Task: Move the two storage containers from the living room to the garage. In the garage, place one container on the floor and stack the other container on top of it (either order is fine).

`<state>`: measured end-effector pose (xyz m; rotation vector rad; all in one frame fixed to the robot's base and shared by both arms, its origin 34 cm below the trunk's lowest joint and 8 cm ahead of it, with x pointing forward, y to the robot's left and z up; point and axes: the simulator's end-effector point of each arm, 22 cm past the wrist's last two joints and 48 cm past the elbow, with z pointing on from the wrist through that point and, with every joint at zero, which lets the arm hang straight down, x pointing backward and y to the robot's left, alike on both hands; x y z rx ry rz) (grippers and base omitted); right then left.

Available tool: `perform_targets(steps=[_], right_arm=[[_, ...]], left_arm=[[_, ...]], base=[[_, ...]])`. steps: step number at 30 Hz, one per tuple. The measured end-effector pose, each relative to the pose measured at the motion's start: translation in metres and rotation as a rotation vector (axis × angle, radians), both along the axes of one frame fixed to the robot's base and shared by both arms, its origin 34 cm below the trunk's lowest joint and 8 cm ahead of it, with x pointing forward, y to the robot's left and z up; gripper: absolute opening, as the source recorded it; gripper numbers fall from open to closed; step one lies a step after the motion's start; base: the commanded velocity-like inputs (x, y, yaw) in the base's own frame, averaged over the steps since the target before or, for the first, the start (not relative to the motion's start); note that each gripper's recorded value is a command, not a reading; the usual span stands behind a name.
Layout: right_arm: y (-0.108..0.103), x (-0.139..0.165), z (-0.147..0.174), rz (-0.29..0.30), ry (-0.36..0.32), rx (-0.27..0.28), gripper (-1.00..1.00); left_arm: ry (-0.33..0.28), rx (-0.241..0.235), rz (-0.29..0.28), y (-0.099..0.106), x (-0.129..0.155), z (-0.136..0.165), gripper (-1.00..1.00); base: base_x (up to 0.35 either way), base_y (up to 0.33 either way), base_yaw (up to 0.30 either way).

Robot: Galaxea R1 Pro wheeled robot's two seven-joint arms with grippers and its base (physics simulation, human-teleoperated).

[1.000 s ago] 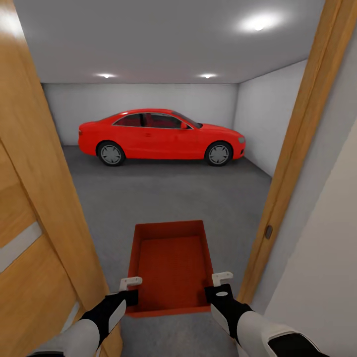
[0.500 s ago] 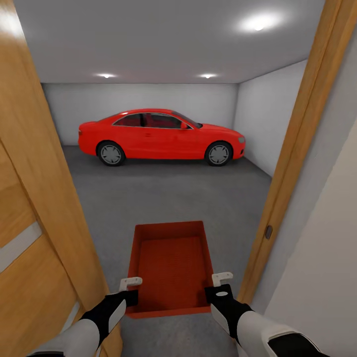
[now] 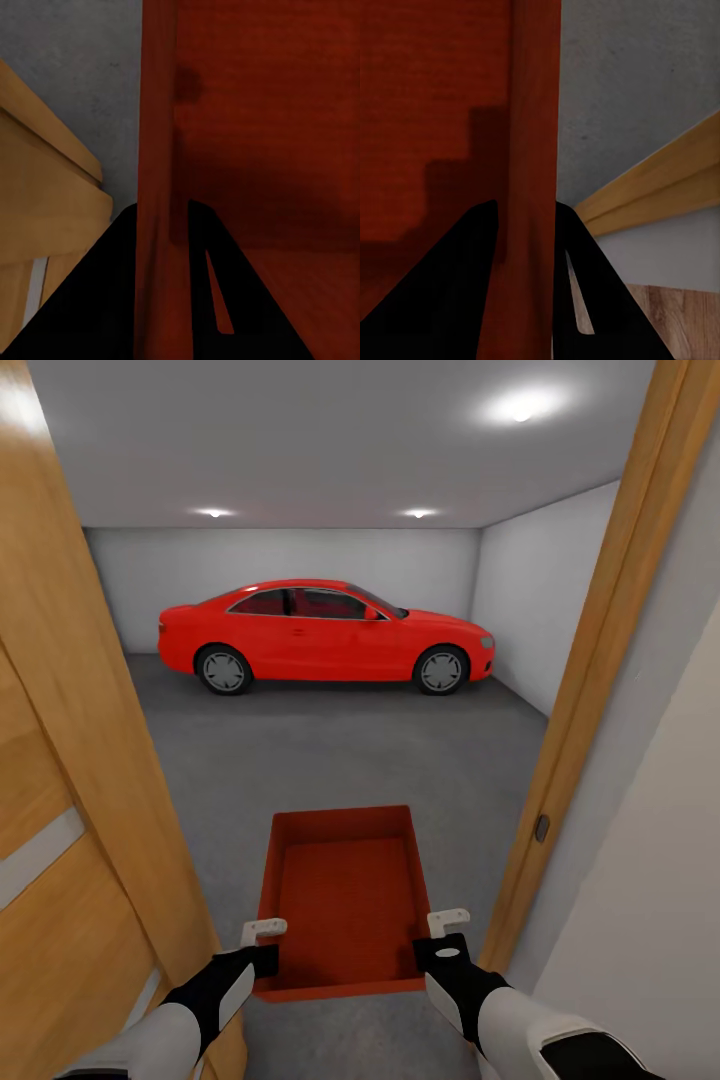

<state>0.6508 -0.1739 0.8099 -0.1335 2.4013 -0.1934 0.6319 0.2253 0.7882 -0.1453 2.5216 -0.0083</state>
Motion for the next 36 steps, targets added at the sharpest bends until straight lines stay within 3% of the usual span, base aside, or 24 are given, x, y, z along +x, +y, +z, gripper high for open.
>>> perform_targets(steps=[36], right_arm=[[0.0, 0.0, 0.0, -0.001, 0.0, 0.002, -1.0]], left_arm=[[0.0, 0.002, 0.0, 0.0001, 0.0006, 0.0007, -1.0]], base=[[0.0, 0.0, 0.0]])
